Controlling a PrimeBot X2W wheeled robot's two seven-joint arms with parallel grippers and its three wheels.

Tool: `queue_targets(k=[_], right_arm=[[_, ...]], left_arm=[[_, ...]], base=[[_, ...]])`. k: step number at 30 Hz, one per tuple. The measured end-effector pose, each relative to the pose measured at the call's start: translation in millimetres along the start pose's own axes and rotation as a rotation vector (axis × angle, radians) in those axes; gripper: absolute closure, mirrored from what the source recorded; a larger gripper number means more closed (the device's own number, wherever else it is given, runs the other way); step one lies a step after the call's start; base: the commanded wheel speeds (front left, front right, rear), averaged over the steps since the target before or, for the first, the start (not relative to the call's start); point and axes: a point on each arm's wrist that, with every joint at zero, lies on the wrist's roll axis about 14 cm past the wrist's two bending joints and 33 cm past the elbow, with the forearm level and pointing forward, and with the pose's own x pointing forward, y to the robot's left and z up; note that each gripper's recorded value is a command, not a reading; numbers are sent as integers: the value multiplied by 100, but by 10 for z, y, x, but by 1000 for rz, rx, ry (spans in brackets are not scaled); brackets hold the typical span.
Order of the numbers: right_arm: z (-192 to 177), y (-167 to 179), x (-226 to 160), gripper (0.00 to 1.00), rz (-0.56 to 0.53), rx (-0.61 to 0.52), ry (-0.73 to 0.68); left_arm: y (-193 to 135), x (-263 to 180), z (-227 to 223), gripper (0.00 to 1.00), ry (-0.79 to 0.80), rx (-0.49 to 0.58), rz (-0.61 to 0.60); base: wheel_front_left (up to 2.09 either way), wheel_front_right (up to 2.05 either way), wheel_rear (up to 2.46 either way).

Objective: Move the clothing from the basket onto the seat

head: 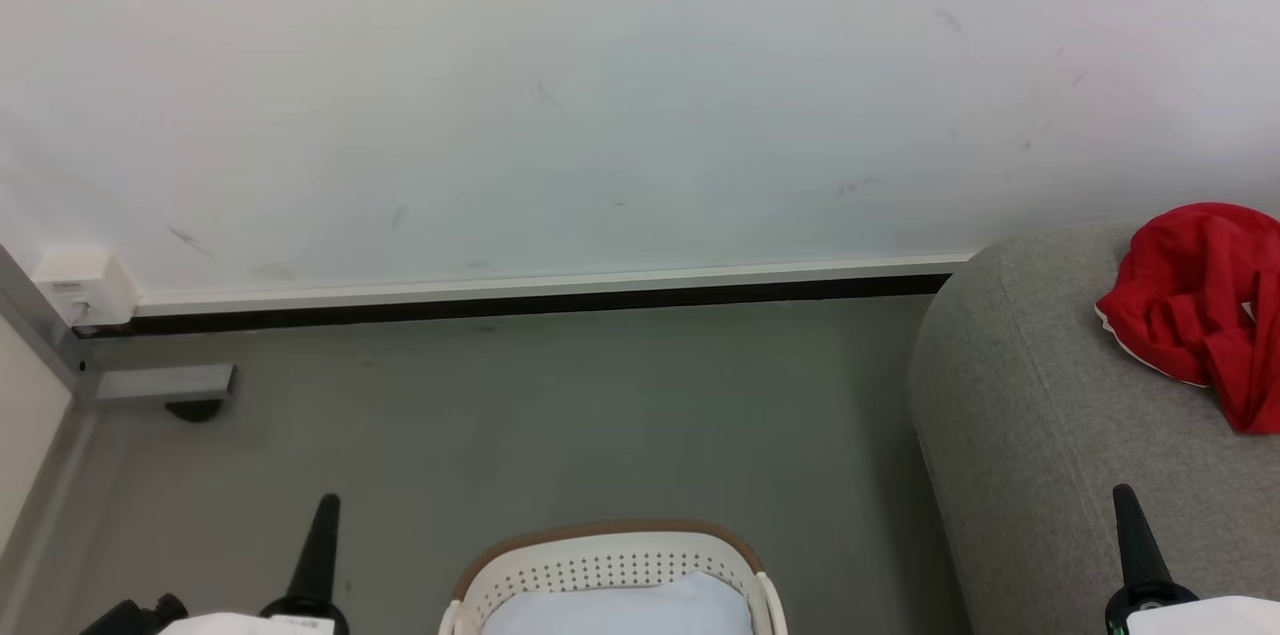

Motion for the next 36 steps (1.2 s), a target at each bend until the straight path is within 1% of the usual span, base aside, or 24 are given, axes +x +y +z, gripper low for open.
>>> queue_targets(k=[21, 36], right_arm=[[87, 69, 30, 100, 27, 188, -11], [150, 138, 57, 100, 56, 304, -15]], left_arm=[[-77, 81, 37, 100, 1, -191, -23], [-122, 125, 46, 100, 8, -307, -40]], base=[[0, 0, 0], [0, 0, 0]])
